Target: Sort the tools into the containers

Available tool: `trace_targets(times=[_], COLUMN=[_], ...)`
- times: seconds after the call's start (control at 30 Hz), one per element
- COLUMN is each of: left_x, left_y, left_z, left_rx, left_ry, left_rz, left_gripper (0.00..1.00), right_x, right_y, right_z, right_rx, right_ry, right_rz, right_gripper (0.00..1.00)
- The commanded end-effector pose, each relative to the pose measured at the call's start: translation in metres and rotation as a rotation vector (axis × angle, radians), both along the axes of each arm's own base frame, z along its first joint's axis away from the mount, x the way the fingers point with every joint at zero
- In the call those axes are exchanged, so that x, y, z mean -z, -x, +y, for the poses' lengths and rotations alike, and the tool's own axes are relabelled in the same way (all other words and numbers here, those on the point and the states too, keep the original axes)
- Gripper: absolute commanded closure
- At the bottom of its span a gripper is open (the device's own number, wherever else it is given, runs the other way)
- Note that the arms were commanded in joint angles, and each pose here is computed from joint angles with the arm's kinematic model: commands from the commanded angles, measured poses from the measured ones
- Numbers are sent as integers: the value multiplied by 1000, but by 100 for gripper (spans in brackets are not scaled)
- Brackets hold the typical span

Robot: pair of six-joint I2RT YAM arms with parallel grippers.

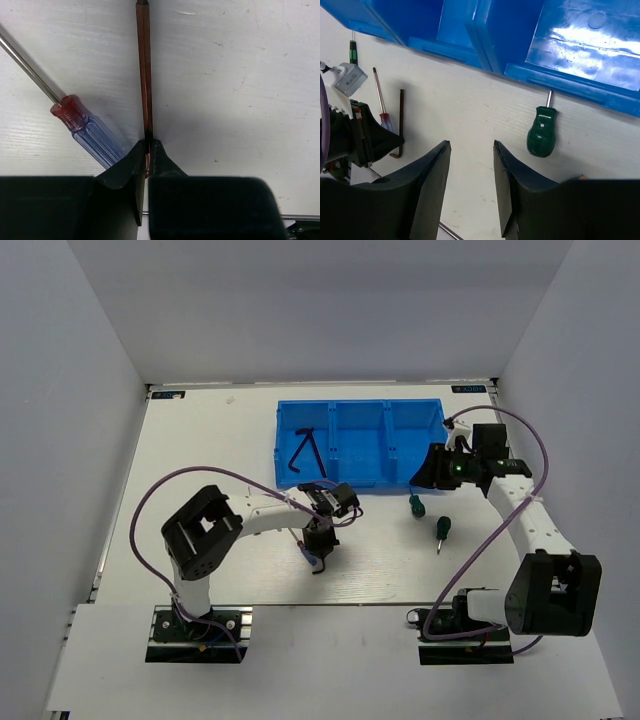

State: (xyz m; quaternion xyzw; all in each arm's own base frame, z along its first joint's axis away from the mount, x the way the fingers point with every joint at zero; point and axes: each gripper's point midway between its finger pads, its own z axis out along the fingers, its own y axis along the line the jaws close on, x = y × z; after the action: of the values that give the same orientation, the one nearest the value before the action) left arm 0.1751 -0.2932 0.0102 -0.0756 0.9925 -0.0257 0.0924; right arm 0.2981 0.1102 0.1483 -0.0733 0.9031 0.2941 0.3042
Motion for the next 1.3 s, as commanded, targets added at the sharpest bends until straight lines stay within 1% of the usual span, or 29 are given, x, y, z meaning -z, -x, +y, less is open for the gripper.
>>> trace_targets(times=[0.0, 0.07, 0.1, 0.17, 0.2, 0.23, 0.27, 0.3, 0.33, 0.4, 0.43, 0.5, 0.57, 0.6, 0.63, 0.67, 0.7, 0.8, 0.83, 0.9, 0.93, 0.97, 1.03, 1.07, 1.1, 1.13, 1.2, 1.23, 1.27], left_x=[49, 33, 20, -2, -26, -39, -51, -76, -87, -103, -120, -136, -147, -157, -161, -171, -171, -180, -172, -177, -178, -176, -176, -181, -172, -177, -172, -164, -162], left_y=[7, -2, -11, -16, -25, -23, -22, -25, -25, -22, -30, -38, -47, -61, -68, -84, -91, -126, -137, -165, -175, -188, -209, -219, -227, -241, -254, -260, -265], left_z=[29, 14, 0, -20, -34, -39, -44, -50, -49, -40, -32, -22, -10, -2, 1, 3, 3, 10, 11, 24, 25, 29, 43, 46, 48, 55, 58, 57, 60], left_rx=[41, 92, 107, 186, 200, 224, 242, 238, 237, 234, 195, 169, 149, 119, 108, 79, 86, 48, 43, -9, -8, -35, -47, -56, -54, -56, -48, -29, -31], left_ry=[-158, -116, -76, -26, 34, 53, 74, 122, 133, 132, 153, 153, 130, 110, 106, 119, 113, 82, 63, 29, 23, 0, -29, -38, -60, -73, -88, -106, -115], left_rz=[18, -33, -63, -111, -159, -176, -194, -229, -238, -250, -284, -338, -389, -426, -441, -481, -490, -551, -546, -582, -595, -607, -617, -634, -620, -634, -622, -597, -595], left_gripper=[100, 100, 100, 100, 100, 100, 100, 100, 100, 100, 100, 100, 100, 100, 100, 100, 100, 100, 100, 100, 100, 100, 100, 100, 100, 100, 100, 100, 97], right_x=[0, 3, 3, 2, 3, 3, 3, 5, 9, 20, 25, 41, 52, 66, 70, 75, 78, 82, 84, 85, 85, 88, 90, 96, 96, 103, 108, 106, 112], right_y=[15, 16, 16, 20, 21, 22, 21, 21, 22, 22, 24, 29, 30, 35, 31, 33, 32, 26, 22, 18, 15, 14, 9, 11, 9, 10, 8, 5, 8], right_z=[1, -8, -9, -8, -10, -11, -13, -15, -18, -26, -30, -34, -39, -41, -45, -46, -48, -52, -53, -53, -54, -53, -52, -52, -50, -48, -46, -37, -37], right_rx=[-33, -13, -8, -32, -29, -52, -57, -57, -72, -59, -86, -115, -114, -134, -127, -128, -139, -139, -137, -140, -138, -142, -148, -154, -155, -165, -153, -171, -161], right_ry=[-23, -32, -41, -52, -53, -37, -26, -17, 8, 56, 88, 131, 165, 187, 213, 223, 238, 262, 265, 273, 279, 281, 290, 295, 295, 299, 299, 299, 305], right_rz=[11, 22, 26, 28, 33, 20, 15, 15, 14, 43, 44, 65, 68, 77, 61, 71, 68, 51, 43, 32, 27, 33, 17, 32, 26, 31, 24, -7, 8], right_gripper=[54, 54, 54, 54, 51, 49, 48, 48, 48, 53, 59, 63, 63, 60, 54, 51, 47, 41, 41, 40, 36, 36, 32, 32, 32, 30, 30, 30, 30])
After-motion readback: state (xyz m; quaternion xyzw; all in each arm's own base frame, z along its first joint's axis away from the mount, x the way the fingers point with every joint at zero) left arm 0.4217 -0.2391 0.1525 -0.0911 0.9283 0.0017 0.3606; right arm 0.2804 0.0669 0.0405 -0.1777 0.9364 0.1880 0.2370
